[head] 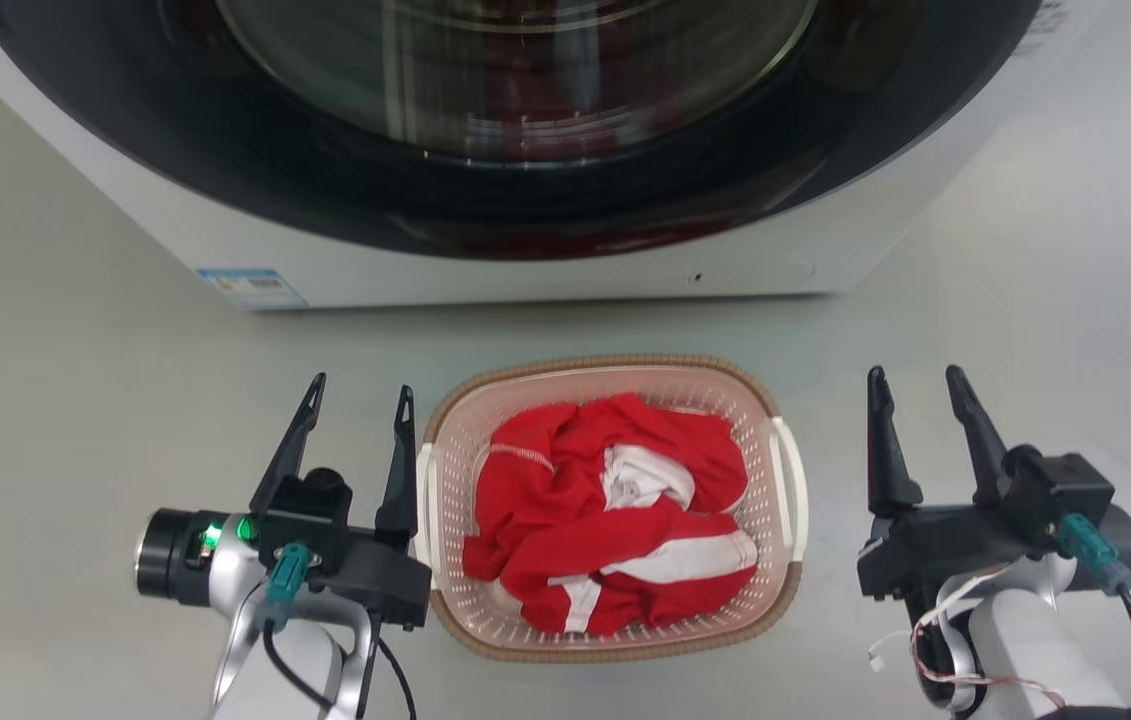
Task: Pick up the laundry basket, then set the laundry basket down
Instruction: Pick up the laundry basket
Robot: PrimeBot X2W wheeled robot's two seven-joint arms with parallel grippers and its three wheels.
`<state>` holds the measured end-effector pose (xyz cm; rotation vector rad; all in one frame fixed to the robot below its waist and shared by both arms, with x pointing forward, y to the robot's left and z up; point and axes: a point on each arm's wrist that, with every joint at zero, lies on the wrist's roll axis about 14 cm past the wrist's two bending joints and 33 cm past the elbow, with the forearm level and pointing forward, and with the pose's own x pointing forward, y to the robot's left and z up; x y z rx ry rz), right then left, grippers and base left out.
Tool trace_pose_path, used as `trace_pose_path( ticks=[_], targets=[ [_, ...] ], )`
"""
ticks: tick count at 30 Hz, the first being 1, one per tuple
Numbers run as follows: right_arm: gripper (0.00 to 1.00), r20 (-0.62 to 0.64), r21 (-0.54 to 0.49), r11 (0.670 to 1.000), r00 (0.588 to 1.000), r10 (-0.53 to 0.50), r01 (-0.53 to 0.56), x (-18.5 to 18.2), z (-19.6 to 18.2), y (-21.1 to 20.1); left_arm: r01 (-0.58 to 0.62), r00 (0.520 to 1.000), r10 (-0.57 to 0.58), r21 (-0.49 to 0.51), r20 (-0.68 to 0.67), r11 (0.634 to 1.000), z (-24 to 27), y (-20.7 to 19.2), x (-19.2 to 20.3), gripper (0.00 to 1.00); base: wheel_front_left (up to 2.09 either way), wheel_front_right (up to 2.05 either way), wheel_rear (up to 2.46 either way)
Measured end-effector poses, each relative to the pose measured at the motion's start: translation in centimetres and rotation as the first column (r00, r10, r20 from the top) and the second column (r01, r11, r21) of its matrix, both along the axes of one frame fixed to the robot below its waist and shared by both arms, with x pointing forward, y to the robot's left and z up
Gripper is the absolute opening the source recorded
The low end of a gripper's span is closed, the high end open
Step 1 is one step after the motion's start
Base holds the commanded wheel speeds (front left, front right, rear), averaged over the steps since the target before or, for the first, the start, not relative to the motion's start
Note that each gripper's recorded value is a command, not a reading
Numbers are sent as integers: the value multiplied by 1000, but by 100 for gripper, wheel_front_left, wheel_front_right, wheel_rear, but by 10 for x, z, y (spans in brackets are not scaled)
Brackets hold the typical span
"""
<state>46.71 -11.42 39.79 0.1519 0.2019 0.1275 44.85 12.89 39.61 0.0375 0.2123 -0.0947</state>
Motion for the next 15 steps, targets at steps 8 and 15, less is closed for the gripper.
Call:
trace_pose_path(
  ticks=[8,15],
  targets=[
    [100,-95,-6,1000,995,20,-21,23,-48,8,-3,987,2,-7,-160,1000,-57,2,7,100,0,0,0],
    [100,-188,-6,999,982,31,-33,33,-95,13,13,964,-18,-21,-266,1000,-100,-3,13,100,0,0,0]
  ],
)
